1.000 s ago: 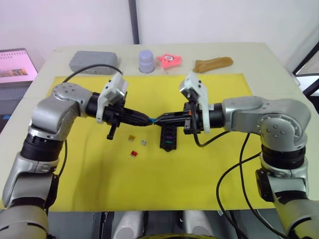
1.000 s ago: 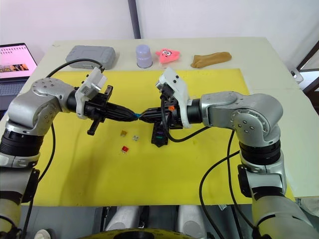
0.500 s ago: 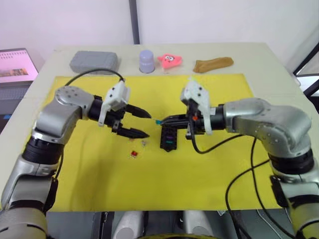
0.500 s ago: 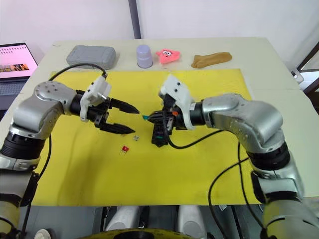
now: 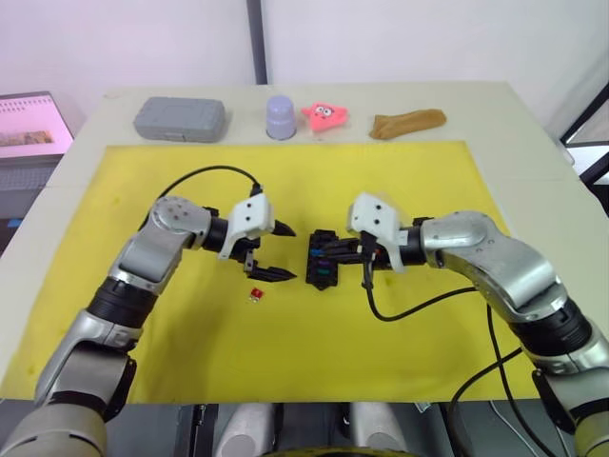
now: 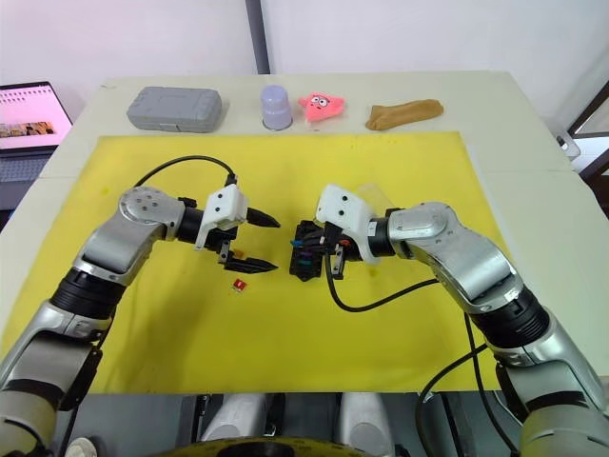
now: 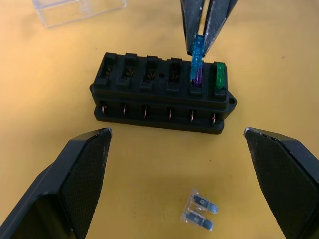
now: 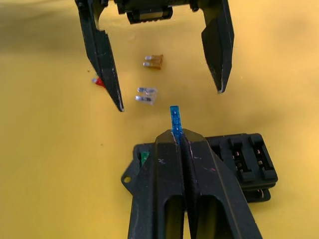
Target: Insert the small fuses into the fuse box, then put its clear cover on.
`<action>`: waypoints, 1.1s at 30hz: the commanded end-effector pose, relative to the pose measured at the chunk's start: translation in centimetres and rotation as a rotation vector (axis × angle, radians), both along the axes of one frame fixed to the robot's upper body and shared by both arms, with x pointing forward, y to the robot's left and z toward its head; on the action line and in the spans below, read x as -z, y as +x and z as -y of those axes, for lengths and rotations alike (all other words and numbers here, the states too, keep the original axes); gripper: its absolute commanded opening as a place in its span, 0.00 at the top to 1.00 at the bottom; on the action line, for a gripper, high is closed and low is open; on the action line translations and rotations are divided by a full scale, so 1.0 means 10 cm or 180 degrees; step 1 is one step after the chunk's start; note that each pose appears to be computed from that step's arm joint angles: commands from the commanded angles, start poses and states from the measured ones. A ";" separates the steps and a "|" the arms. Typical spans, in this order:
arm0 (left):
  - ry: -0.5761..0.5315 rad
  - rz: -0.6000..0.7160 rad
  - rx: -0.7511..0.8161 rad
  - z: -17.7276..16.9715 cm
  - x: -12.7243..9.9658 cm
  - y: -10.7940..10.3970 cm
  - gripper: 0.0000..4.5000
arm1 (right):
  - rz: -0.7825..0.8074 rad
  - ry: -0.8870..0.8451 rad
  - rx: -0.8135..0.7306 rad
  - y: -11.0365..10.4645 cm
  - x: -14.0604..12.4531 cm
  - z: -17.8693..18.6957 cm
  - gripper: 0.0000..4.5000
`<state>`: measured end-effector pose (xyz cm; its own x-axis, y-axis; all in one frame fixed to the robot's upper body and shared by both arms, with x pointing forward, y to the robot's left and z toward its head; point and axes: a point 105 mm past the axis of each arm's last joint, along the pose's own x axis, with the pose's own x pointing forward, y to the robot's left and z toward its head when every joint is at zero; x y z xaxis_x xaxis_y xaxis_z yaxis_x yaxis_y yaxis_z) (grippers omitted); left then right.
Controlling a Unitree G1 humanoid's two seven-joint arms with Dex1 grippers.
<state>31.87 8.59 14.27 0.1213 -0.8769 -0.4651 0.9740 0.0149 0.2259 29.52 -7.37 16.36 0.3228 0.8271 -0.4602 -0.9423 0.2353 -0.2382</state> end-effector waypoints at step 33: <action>0.0004 0.0193 0.0068 0.07 -0.01 0.00 0.01 | 0.0098 -0.0115 -0.0018 0.12 0.14 0.09 1.00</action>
<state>32.06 8.17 13.83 0.1309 -0.8730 -0.4698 0.9659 0.0056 0.2588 30.58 -8.32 14.51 0.3262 0.8070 -0.4924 -0.9407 0.2257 -0.2533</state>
